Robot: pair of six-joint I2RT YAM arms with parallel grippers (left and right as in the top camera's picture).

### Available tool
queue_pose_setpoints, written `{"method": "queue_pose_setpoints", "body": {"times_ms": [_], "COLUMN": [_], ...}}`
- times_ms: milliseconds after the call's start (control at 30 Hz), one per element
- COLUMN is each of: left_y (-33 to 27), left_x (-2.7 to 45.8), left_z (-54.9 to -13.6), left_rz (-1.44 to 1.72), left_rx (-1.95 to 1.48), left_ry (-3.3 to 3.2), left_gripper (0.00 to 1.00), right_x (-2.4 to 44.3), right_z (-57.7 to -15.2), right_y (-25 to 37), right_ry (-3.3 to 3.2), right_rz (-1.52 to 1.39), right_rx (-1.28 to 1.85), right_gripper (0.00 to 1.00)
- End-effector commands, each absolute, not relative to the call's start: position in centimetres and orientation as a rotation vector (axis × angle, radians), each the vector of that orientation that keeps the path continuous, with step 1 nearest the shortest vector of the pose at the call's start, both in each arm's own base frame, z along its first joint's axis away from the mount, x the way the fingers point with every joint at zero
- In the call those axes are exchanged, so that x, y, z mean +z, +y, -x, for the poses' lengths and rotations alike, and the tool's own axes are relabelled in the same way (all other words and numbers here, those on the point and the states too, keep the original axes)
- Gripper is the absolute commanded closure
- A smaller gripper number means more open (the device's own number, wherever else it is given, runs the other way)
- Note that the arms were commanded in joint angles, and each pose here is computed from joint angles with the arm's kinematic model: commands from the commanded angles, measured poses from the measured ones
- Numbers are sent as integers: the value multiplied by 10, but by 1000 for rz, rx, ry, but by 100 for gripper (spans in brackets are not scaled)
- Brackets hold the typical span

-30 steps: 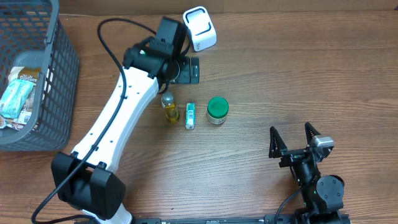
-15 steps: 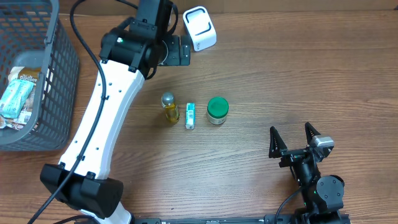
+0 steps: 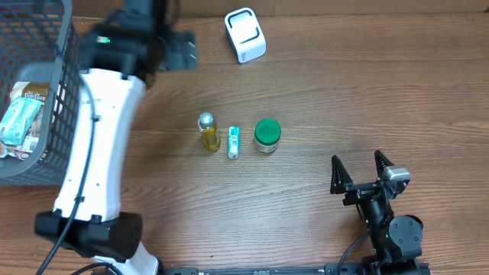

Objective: Scan the item barcode
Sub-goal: 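Open the left gripper and move it back over the basket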

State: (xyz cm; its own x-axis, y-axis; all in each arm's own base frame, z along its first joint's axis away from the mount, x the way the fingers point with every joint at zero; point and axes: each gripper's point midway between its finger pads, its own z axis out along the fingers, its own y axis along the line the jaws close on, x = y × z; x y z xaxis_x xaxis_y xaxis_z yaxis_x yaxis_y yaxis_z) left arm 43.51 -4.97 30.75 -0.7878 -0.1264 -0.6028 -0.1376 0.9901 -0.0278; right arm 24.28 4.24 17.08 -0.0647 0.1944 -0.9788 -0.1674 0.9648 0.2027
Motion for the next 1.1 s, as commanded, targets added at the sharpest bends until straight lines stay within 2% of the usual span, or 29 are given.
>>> {"method": "queue_pose_setpoints", "body": {"times_ms": [0, 200, 467, 700, 933, 1067], "left_y": [7, 90, 184, 243, 283, 296], "left_x": [373, 429, 404, 365, 276, 242], "left_z": [-441, -434, -388, -386, -387, -381], "left_rz": [247, 285, 405, 389, 482, 546], "left_rx": [161, 412, 666, 675, 585, 565], "left_ry": [2299, 2137, 2275, 2354, 2446, 2469], "left_gripper": [0, 0, 0, 0, 0, 0], "right_x": [167, 167, 167, 167, 167, 167], "right_z": [-243, -243, -243, -243, -243, -243], "right_y": [43, 43, 43, 43, 43, 43], "right_ry": [1612, 1612, 1612, 1612, 1612, 1612], "right_rz": [-18, -18, -18, -18, -18, -18], "right_rx": [300, 300, 300, 300, 300, 300], "right_gripper": [0, 0, 0, 0, 0, 0]}}
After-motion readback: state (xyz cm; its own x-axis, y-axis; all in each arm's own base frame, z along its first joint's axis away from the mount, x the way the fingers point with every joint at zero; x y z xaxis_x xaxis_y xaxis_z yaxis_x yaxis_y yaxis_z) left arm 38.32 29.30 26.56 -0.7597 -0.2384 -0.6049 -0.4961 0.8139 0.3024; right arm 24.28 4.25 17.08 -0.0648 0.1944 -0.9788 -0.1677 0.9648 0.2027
